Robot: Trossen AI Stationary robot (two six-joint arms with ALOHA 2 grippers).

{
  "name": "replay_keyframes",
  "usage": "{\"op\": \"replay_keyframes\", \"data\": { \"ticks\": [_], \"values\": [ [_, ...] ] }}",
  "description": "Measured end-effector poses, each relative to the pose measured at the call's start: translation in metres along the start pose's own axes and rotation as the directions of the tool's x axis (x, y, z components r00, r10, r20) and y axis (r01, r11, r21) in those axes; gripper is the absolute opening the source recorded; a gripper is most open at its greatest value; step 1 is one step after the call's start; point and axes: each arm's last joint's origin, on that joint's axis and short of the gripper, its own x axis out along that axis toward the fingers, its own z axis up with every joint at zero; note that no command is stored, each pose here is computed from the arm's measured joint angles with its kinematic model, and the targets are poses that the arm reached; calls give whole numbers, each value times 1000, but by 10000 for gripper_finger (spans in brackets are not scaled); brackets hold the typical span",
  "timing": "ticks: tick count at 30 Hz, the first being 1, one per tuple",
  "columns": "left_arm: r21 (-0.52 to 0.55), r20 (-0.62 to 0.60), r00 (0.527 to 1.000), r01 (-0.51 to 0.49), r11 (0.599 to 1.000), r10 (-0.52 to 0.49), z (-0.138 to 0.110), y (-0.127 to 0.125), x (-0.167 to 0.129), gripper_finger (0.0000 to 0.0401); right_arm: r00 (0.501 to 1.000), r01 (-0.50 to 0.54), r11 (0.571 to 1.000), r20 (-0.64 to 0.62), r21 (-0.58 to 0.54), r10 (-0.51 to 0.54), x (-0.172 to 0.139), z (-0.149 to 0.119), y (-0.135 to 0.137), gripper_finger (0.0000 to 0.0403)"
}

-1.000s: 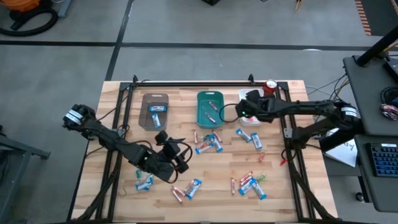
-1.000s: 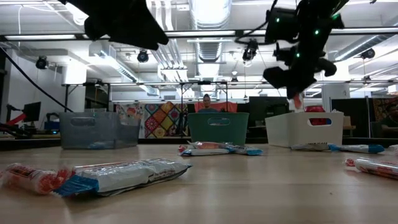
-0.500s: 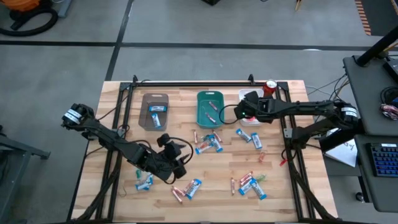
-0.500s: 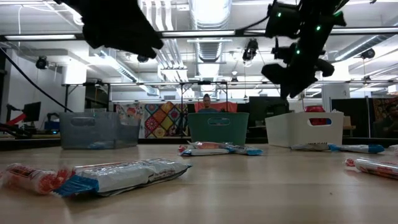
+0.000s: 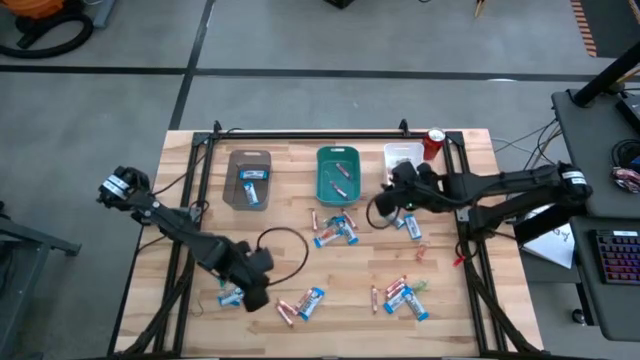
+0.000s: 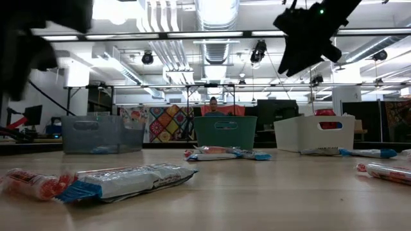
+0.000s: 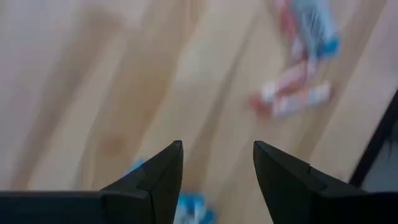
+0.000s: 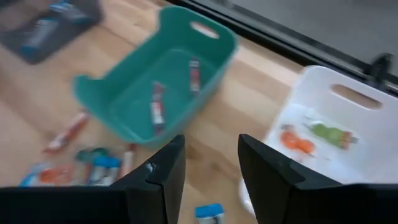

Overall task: Sort candy
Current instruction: Put the white chocolate into the black bin

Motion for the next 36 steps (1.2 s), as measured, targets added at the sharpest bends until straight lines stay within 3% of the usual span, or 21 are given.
{"op": "replay_keyframes", "data": {
  "ticks": [6,12,18,28,36],
  "values": [
    [254,-82,997,11,967,11,-52,-12,6,178,998,-56,998,5,-31,56,-4,-7,13,141],
    [170,-33,995,-87,982,93,-85,-5,16,178,998,-64,997,7,-30,64,-1,-9,18,141],
    [139,14,991,-135,981,135,-90,4,24,178,997,-70,997,13,-25,70,1,-9,20,141],
    [92,34,999,-42,995,39,-96,14,48,178,997,-70,997,12,-25,70,1,-9,21,141],
    [98,56,996,-69,993,64,-97,21,52,144,997,-70,997,12,-25,70,1,-9,21,141]
  ]
}}
